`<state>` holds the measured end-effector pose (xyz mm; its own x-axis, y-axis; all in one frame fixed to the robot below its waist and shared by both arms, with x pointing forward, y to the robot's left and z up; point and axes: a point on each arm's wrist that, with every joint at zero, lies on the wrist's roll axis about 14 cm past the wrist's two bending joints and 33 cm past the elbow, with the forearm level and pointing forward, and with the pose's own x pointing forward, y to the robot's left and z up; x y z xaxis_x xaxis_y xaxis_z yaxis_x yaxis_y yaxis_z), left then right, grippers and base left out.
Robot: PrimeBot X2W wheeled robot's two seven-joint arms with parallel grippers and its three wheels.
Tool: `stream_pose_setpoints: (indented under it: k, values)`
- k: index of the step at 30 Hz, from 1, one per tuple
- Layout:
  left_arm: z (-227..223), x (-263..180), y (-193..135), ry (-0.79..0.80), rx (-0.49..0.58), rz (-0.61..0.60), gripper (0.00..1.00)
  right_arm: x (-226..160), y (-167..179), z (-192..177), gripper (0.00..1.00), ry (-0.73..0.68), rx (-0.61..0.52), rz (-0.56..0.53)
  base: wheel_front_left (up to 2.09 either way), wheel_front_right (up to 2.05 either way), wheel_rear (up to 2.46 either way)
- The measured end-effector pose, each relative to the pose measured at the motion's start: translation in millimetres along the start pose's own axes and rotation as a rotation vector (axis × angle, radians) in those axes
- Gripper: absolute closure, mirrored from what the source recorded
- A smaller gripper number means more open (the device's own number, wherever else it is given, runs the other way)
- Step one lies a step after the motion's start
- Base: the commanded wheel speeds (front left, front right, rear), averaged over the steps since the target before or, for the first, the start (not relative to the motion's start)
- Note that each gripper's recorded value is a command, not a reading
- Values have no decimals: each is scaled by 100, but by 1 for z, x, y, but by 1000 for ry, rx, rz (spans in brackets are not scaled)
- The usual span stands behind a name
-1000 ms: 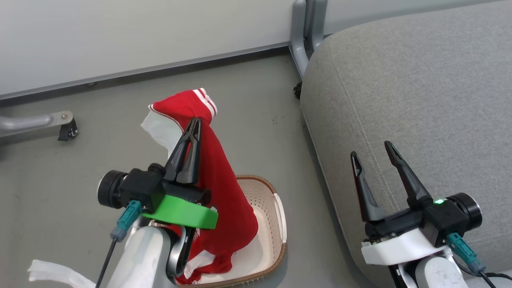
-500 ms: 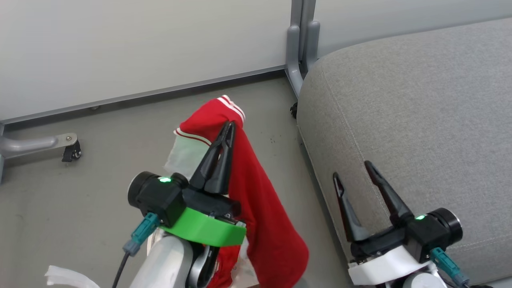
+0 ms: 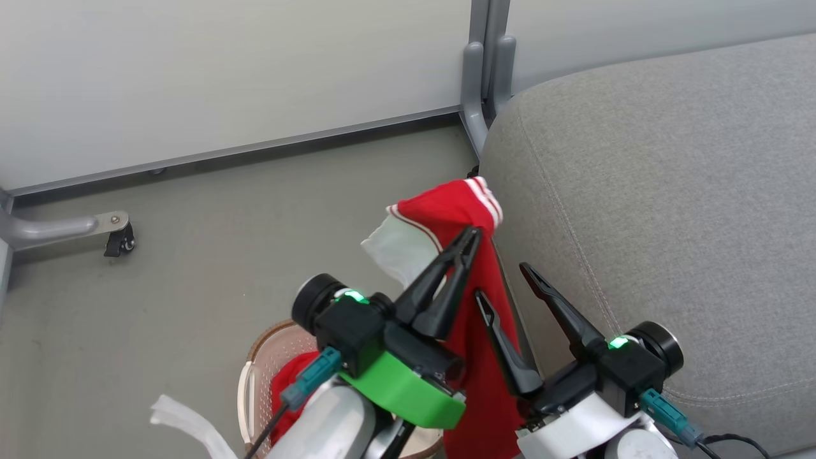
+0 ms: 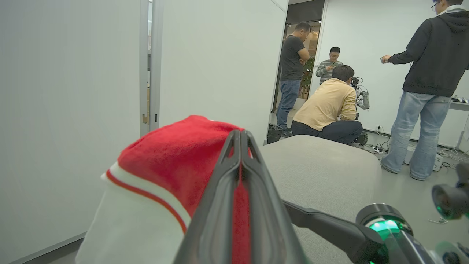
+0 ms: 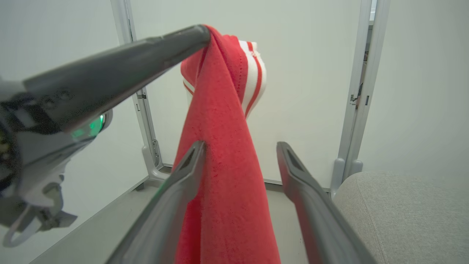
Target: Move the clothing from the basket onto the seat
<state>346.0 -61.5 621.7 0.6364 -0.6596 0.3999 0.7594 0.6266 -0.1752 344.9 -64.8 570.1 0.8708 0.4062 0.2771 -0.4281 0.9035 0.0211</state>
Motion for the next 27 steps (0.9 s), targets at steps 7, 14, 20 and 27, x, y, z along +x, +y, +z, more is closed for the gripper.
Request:
stream_pose_setpoints:
  k: [7, 14, 20, 27]
  values:
    - [3, 7, -27, -8, -18, -83, 100, 5, 3, -4, 0, 9, 23, 12, 0, 0, 0]
    - [14, 14, -30, -40, -16, -96, 100, 4, 3, -25, 50, 70, 43, 14, 0, 0, 0]
    - [7, 14, -16, -21, -6, -53, 100, 4, 3, -32, 100, 89, 75, 8, 0, 0, 0]
    - [-12, 11, -1, 40, 6, -14, 100, 2, 1, -38, 100, 106, 92, -2, 0, 0, 0]
